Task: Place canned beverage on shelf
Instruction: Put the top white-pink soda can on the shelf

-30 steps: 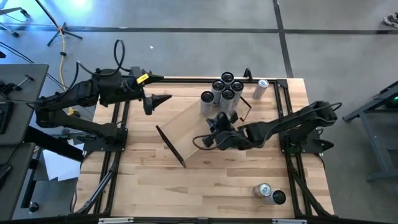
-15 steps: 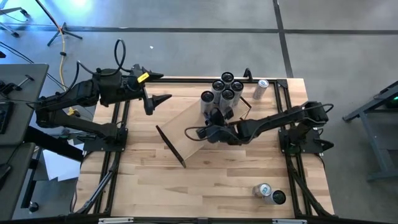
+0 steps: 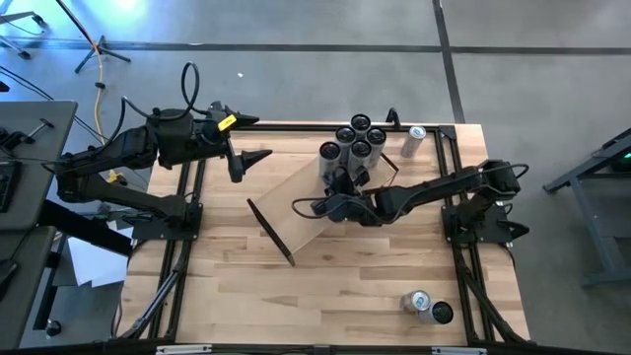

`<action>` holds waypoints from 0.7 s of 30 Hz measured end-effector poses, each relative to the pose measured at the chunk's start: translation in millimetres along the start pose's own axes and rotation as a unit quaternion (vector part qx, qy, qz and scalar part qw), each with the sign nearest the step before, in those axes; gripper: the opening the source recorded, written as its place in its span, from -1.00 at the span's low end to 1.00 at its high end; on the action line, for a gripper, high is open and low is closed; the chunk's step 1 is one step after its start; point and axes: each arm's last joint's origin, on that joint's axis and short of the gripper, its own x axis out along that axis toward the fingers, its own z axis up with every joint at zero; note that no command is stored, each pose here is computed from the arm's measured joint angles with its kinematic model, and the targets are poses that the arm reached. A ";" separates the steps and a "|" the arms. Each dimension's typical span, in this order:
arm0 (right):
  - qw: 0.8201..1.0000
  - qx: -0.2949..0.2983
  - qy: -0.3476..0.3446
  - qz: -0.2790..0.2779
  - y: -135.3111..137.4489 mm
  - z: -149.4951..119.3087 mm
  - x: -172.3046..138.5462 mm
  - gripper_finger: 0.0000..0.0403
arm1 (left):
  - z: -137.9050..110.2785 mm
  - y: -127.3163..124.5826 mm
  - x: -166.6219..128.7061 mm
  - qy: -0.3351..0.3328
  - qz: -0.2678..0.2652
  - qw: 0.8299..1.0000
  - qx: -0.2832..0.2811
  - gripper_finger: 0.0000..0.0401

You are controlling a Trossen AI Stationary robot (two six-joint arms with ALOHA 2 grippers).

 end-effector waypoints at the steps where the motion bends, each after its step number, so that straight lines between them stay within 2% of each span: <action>1: 1.000 0.000 0.000 -0.001 -0.4 0.2 0.5 -1.00 | 0.0 -0.1 0.0 0.000 0.000 1.000 0.000 0.99; 11: 1.000 0.003 -0.003 0.007 0.2 2.4 1.8 -1.00 | -1.3 0.0 0.0 0.007 0.000 1.000 -0.008 0.99; 18: 0.998 0.010 0.013 0.058 5.7 2.8 -3.7 -1.00 | -1.4 0.0 0.0 0.007 0.000 1.000 -0.008 0.99; 21: 0.994 0.004 0.024 0.106 6.7 8.7 -18.3 -1.00 | -1.4 0.0 0.0 0.007 0.000 1.000 -0.008 0.99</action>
